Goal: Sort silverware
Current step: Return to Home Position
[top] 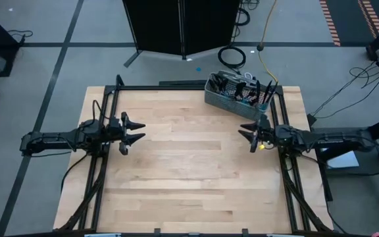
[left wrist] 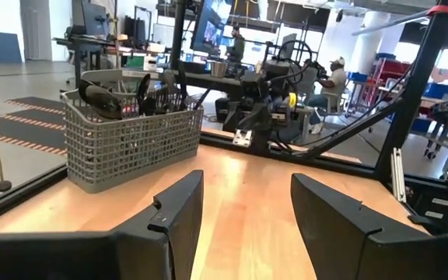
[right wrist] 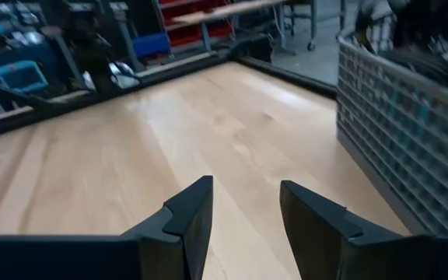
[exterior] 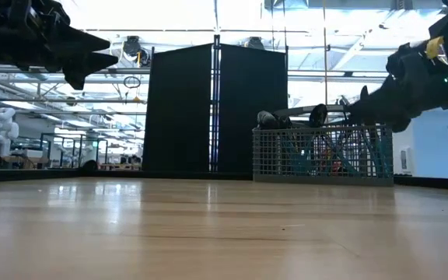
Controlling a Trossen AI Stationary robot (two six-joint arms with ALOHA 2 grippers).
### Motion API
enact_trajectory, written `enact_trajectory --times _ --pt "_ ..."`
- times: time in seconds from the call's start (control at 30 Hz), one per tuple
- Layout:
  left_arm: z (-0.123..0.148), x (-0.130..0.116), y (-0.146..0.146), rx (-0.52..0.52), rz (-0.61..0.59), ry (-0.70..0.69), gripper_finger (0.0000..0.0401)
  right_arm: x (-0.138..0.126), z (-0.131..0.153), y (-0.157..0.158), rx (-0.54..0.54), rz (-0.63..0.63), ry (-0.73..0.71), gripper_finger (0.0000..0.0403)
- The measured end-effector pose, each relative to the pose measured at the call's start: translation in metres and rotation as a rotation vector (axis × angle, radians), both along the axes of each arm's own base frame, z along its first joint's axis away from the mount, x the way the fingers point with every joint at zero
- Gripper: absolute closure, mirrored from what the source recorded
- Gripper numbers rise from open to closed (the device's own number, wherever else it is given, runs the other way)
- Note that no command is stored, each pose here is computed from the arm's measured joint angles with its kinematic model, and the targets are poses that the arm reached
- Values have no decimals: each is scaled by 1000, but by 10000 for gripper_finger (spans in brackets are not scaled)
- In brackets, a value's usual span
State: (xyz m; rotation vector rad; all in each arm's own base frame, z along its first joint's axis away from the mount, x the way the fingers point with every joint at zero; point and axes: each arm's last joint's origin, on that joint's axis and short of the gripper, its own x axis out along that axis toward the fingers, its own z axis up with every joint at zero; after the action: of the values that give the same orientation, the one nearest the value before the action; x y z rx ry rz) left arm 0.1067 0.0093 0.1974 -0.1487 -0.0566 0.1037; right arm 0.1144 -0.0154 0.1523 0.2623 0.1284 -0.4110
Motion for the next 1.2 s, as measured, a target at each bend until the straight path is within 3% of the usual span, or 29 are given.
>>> enact_trajectory --times 0.3,0.47,0.57,1.2 --pt "0 0 0 -53 -6 -5 209 -6 4 -3 -69 -19 -7 259" --pt "-17 2 0 -51 19 -81 209 -6 3 -1 -55 57 -4 259" --pt "-21 2 2 -57 68 -51 209 -6 2 -1 -54 76 0 259" --pt "-22 2 2 -76 72 -38 209 -6 2 -1 -27 75 -8 259"
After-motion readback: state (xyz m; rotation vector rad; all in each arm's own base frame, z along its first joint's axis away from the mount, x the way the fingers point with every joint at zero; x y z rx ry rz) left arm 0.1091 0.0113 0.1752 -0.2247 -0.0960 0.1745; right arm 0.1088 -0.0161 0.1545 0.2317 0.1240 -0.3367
